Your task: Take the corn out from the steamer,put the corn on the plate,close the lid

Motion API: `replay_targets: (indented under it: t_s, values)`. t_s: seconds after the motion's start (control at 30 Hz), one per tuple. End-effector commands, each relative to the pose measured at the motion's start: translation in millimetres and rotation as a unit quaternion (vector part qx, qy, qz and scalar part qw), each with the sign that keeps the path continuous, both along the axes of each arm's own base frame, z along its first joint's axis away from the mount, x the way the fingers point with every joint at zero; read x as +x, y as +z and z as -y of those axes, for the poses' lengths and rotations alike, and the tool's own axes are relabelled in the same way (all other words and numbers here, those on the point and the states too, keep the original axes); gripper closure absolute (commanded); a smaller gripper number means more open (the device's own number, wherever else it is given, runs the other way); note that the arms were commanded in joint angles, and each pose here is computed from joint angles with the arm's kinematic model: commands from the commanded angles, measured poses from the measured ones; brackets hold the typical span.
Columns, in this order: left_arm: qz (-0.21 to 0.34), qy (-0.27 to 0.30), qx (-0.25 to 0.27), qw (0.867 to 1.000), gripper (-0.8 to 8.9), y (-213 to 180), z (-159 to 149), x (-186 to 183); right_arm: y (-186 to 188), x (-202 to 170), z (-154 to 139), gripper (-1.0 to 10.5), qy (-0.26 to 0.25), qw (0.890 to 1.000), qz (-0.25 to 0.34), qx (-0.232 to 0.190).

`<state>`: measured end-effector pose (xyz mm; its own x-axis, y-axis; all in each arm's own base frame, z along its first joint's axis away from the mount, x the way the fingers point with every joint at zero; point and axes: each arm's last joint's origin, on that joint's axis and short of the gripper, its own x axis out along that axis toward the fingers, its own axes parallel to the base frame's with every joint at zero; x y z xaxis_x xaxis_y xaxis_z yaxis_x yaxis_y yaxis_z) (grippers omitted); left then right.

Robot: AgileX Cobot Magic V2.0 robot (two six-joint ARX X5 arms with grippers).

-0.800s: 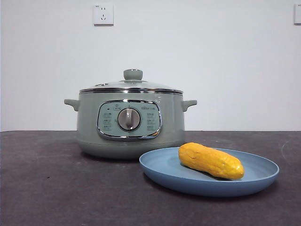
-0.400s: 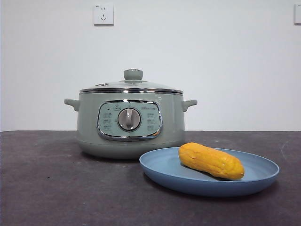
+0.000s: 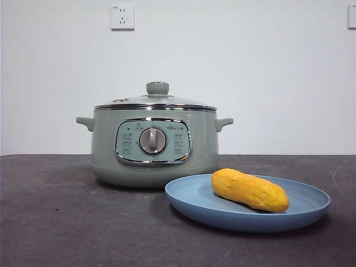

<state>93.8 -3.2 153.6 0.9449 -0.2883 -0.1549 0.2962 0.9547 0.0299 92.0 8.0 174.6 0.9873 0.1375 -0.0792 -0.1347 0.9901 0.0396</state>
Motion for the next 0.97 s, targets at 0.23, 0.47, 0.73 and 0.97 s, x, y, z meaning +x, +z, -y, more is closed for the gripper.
replay_targets:
  t_s: [0.23, 0.47, 0.73, 0.97]
  values:
    - [-0.004, 0.003, -0.005, 1.000, 8.17, -4, 0, 1, -27, 4, 0, 9.5, -0.005, 0.999, -0.047, -0.004]
    - [-0.004, 0.003, -0.005, 1.000, 8.17, -4, 0, 1, -27, 4, 0, 9.5, -0.004, 0.999, -0.047, -0.009]
    - [-0.004, 0.003, -0.005, 1.000, 8.17, -4, 0, 1, -27, 4, 0, 9.5, -0.005, 0.999, -0.048, -0.002]
    - [-0.004, 0.003, -0.005, 1.000, 8.17, -4, 0, 1, -27, 4, 0, 9.5, -0.005, 0.999, -0.048, -0.002]
